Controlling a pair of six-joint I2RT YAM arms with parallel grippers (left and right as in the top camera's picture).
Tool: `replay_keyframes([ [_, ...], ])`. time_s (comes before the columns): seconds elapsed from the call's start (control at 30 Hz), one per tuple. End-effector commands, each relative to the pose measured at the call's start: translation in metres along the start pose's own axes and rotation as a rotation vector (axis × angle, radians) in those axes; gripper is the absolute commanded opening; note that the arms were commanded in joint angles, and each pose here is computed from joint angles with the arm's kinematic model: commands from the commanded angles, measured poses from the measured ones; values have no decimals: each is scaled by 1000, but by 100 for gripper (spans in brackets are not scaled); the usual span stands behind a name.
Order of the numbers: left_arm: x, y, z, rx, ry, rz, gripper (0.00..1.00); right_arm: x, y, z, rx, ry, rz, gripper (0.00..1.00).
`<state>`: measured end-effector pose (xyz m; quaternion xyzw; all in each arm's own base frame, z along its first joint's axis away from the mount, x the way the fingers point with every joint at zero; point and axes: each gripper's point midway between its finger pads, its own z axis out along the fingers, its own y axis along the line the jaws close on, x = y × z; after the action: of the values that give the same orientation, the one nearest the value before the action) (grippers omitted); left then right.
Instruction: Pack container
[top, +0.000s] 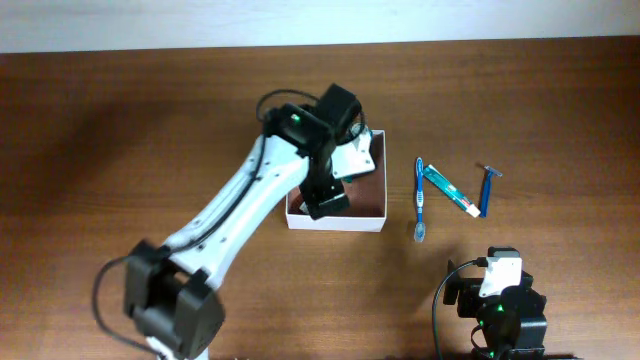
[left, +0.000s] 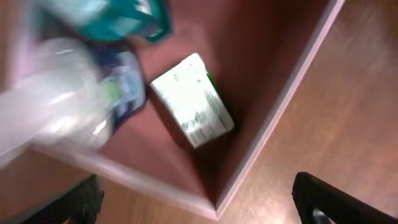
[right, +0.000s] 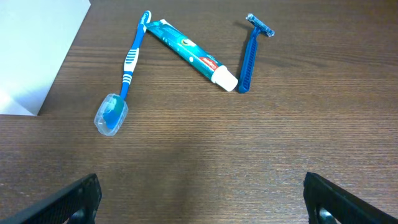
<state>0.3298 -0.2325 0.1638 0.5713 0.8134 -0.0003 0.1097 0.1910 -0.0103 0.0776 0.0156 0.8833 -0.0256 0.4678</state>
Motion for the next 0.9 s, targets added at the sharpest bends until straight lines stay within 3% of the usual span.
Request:
replay_keyframes([
  [0.0,-1,7,-53,-56,-105,-145,100,3,-1,1,3,3,12,99],
  [0.17,32,31,-88,-97,-148,-464,100,3,-1,1,3,3,12,99],
  [0.4,133,84,-124,-188,-140,-933,100,3,-1,1,3,3,12,99],
  [0.6,192,104,-132,-222,-106,-1110,100,2,-1,1,3,2,12,99],
  [0.87,207,112,-135,-237,-114,-1159,100,-9,-1,1,2,-45,15,99],
])
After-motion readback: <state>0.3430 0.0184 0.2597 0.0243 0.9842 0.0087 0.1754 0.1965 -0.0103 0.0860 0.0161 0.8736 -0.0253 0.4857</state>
